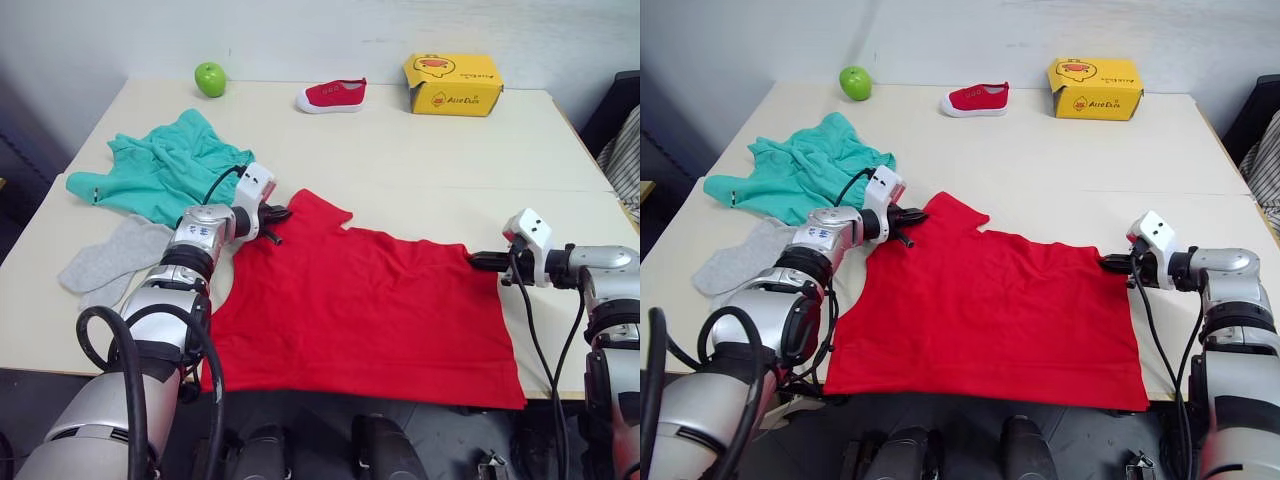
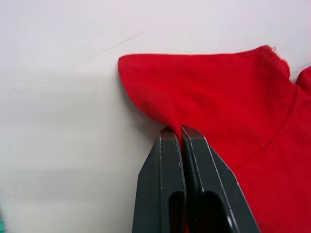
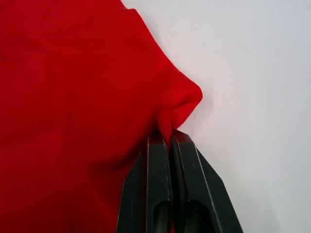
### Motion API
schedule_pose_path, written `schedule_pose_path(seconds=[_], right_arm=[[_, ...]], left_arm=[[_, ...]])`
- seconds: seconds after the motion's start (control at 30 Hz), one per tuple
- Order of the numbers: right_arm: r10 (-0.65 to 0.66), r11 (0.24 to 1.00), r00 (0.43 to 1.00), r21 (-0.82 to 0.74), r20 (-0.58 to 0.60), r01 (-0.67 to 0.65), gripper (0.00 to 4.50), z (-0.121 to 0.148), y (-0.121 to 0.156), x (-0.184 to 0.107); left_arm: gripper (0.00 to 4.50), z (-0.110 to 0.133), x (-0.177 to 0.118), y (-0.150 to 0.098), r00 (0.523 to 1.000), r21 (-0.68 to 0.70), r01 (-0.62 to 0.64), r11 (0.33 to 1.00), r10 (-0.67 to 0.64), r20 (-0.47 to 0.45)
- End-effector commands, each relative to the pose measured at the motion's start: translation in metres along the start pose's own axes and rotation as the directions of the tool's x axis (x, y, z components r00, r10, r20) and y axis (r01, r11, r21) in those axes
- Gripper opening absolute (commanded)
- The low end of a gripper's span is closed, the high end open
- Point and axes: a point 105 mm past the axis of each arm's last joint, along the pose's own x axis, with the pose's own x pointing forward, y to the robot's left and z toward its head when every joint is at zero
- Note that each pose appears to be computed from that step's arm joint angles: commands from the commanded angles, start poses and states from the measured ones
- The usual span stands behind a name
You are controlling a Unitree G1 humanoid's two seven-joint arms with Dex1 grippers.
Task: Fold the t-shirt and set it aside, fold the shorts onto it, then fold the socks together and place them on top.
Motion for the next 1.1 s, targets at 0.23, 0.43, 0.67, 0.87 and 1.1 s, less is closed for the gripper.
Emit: schedule_pose_path(seconds=[0.23,0.43,0.67,0.87,1.1], right_arm=[[-0.007,1.000,0.987,-0.007,0.162,0.009,0.00,0.025,-0.006,-0.024],[0.000,1.000,0.983,-0.008,0.183,0.002,0.00,0.023,-0.003,-0.041],[0.000,1.000,0.981,0.022,0.195,-0.004,0.00,0.001,0.014,-0.043],[-0.047,0.999,0.984,-0.004,0.173,0.048,0.00,-0.016,0.021,-0.035],[-0.028,0.999,0.995,0.041,0.099,0.024,0.46,-0.028,0.026,-0.032]], left_arm=[[0.03,0.038,-0.026,0.012,0.995,0.148,0.052,0.988,-0.064,0.077],[0.03,0.030,-0.039,0.011,0.991,0.228,0.115,0.967,-0.127,0.040],[0.03,0.002,-0.053,0.003,0.988,0.293,0.148,0.944,-0.156,0.004],[0.03,-0.016,-0.066,-0.012,0.986,0.318,0.162,0.934,-0.165,-0.021],[0.64,-0.035,-0.078,-0.014,0.987,0.244,0.150,0.958,-0.129,-0.098]])
